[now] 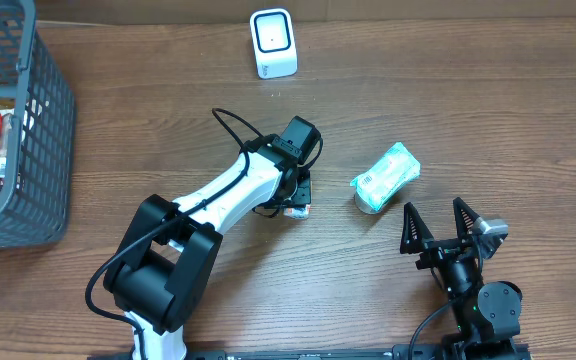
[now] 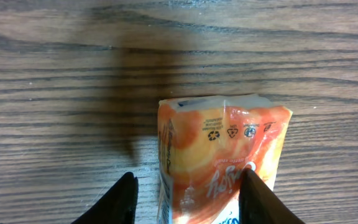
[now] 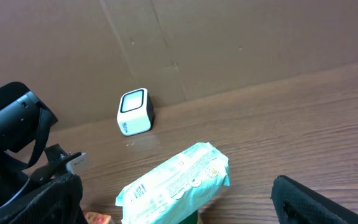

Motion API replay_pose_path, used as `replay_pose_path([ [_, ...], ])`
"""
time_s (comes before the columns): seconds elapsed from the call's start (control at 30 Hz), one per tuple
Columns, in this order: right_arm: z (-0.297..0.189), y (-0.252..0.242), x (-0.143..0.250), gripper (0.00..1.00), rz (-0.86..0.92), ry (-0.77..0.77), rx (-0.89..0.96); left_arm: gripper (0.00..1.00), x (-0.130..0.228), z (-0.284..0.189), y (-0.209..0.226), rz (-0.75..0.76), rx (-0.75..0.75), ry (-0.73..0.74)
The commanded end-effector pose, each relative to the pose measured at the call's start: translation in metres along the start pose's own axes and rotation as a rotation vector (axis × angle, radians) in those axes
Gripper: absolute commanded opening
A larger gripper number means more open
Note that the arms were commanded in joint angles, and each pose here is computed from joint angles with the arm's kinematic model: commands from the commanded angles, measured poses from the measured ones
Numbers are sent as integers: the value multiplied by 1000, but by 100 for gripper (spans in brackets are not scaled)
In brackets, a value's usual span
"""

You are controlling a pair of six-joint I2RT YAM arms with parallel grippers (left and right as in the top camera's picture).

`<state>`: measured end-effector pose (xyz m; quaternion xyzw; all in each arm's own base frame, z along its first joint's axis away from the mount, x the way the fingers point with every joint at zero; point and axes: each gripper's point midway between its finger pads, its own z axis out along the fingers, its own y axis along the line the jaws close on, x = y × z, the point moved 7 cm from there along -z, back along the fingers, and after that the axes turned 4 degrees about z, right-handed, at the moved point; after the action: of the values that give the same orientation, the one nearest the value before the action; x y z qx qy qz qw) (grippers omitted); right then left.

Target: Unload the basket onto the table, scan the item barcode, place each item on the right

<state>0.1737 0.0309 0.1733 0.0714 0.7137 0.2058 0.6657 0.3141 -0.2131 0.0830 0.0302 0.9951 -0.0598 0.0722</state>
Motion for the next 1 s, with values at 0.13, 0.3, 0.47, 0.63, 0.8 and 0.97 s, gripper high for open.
replay_pose_path([
  [0.13, 0, -3, 1, 100, 1, -10, 18, 33, 9, 10, -9, 24, -7, -2],
  [0.3, 0, -3, 1, 100, 1, -10, 18, 27, 12, 10, -17, 45, 2, -10],
  [0.47, 0, -3, 1, 100, 1, -10, 18, 15, 12, 10, -17, 47, 4, -13],
  [0.63, 0, -3, 1, 100, 1, -10, 18, 4, 5, 3, -13, 63, -27, -45],
  [0.8, 0, -3, 1, 100, 1, -10, 18, 4, -9, -24, -6, 57, -96, -132],
  [0.97, 0, -3, 1, 100, 1, -10, 18, 4, -19, -64, 4, 93, -205, -244],
])
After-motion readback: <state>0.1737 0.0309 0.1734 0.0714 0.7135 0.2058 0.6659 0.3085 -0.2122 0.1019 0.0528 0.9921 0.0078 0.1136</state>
